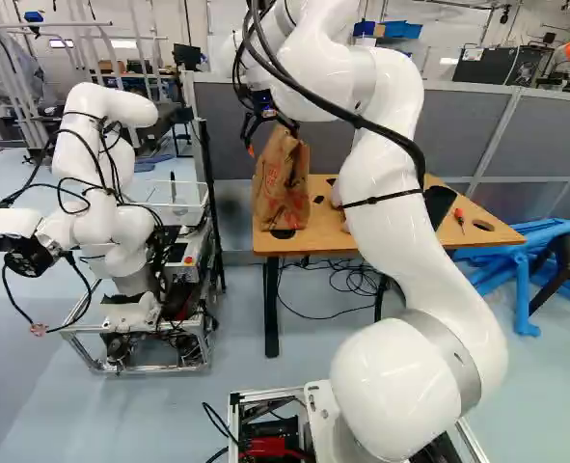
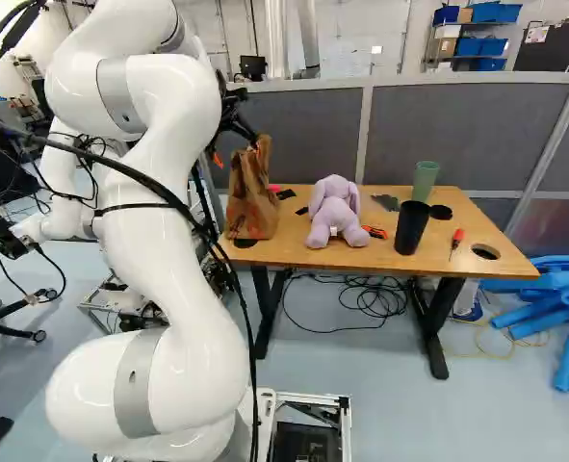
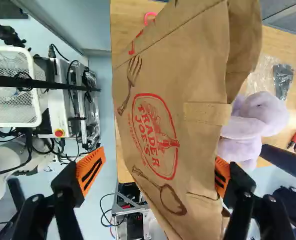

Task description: Pick up the bag on the ground and place it on the table

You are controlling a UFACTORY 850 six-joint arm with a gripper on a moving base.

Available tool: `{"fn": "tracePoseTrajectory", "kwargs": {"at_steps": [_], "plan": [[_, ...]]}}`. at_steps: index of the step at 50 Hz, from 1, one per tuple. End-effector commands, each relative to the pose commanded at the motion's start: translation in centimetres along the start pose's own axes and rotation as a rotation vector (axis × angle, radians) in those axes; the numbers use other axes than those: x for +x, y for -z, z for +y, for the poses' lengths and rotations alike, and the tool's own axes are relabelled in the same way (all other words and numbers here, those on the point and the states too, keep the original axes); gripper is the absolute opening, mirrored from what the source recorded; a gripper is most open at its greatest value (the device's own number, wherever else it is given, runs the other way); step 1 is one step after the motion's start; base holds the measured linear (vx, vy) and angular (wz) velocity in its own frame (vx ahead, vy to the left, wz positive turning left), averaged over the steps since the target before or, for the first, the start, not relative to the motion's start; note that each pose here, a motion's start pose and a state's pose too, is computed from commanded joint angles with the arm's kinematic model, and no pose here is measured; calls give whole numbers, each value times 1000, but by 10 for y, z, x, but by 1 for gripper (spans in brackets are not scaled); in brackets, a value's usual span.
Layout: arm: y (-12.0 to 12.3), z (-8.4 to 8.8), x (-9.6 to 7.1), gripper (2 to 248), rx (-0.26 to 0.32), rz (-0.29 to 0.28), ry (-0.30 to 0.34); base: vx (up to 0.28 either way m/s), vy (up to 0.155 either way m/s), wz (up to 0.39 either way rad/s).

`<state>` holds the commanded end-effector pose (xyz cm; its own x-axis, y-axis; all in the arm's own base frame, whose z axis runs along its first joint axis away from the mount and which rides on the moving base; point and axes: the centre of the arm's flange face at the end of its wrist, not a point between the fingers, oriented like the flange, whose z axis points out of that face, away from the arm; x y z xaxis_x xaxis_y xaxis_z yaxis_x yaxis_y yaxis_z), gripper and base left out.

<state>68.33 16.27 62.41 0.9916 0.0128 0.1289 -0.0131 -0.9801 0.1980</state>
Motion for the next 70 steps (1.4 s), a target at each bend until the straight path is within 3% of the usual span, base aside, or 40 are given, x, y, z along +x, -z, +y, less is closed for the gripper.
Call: {"fn": "tracePoseTrajectory", "kwargs": {"at_steps": [70], "plan": [[99, 29, -22, 247, 39, 149, -36, 0, 0, 0]]}}
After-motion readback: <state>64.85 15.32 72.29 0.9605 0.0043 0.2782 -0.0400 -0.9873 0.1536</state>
